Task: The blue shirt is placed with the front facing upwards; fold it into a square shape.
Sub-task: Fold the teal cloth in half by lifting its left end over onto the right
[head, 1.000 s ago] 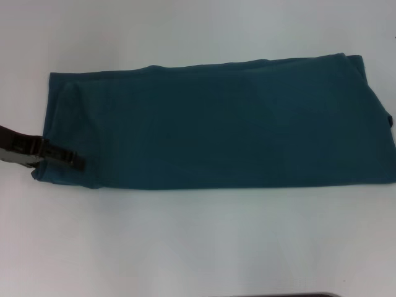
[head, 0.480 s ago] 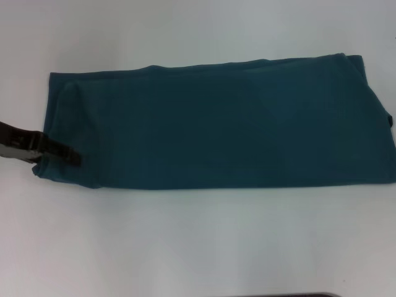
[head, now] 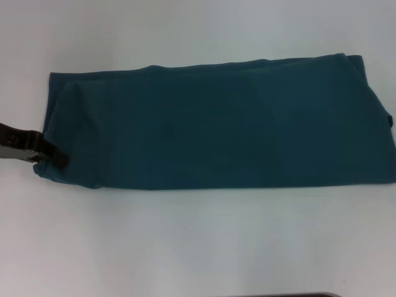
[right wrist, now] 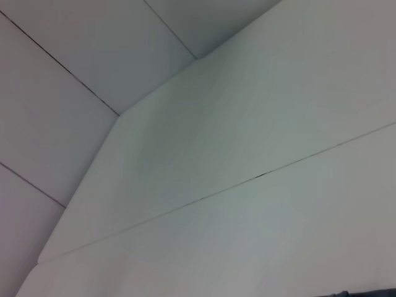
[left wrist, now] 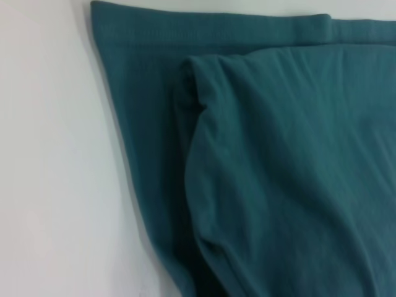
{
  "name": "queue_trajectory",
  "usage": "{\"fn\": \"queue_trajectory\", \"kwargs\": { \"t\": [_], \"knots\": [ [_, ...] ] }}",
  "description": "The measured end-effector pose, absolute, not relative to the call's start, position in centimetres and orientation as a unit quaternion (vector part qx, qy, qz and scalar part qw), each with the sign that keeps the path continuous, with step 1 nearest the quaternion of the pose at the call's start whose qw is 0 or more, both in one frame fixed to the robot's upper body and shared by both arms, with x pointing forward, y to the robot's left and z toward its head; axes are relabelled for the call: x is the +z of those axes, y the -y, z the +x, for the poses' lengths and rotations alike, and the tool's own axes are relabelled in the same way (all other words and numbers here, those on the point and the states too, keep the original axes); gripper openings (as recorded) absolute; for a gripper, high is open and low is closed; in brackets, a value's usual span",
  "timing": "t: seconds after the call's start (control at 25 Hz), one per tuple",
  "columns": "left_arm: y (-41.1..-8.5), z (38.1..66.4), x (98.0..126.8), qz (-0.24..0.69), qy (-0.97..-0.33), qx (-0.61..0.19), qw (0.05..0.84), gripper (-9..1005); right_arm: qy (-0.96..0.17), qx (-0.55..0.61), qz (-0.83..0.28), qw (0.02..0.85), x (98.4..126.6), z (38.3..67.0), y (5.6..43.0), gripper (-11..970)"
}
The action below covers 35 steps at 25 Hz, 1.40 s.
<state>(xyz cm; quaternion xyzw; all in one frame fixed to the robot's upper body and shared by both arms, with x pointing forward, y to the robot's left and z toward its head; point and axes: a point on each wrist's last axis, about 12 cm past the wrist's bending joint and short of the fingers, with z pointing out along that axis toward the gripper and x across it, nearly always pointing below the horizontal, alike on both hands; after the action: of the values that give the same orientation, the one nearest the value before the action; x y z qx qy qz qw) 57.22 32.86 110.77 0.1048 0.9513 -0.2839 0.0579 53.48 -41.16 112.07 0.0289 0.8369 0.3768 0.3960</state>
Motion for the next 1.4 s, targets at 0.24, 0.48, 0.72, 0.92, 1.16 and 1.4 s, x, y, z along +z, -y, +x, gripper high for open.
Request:
{"fn": "queue_trajectory", "kwargs": {
  "t": [0.24,0.48,0.72,0.92,1.16,1.4],
  "knots": [
    [-32.8,57.1,110.6,0.104,-0.952,-0.284,0.056,146,-0.837,0.377,0.029,0.396,112.1,53.5,41.2,762],
    [-32.9,57.1,110.6,0.102,-0.952,-0.282,0.057,31,-0.837,0.377,0.028,0.396,112.1,53.5,41.2,762],
    [-33.8,57.0,110.9,0.098,-0.954,-0.275,0.063,32,-0.837,0.377,0.028,0.396,112.1,53.5,41.2,762],
    [-35.6,56.5,111.2,0.082,-0.958,-0.265,0.069,32,-0.836,0.379,0.029,0.395,112.0,53.6,40.9,762],
    [-37.7,56.0,111.6,0.068,-0.963,-0.251,0.076,31,-0.834,0.384,0.027,0.395,111.9,54.0,40.3,762],
    [-39.2,55.8,112.0,0.057,-0.964,-0.243,0.087,31,-0.831,0.391,0.02,0.394,111.9,54.5,39.5,761]
  ]
}}
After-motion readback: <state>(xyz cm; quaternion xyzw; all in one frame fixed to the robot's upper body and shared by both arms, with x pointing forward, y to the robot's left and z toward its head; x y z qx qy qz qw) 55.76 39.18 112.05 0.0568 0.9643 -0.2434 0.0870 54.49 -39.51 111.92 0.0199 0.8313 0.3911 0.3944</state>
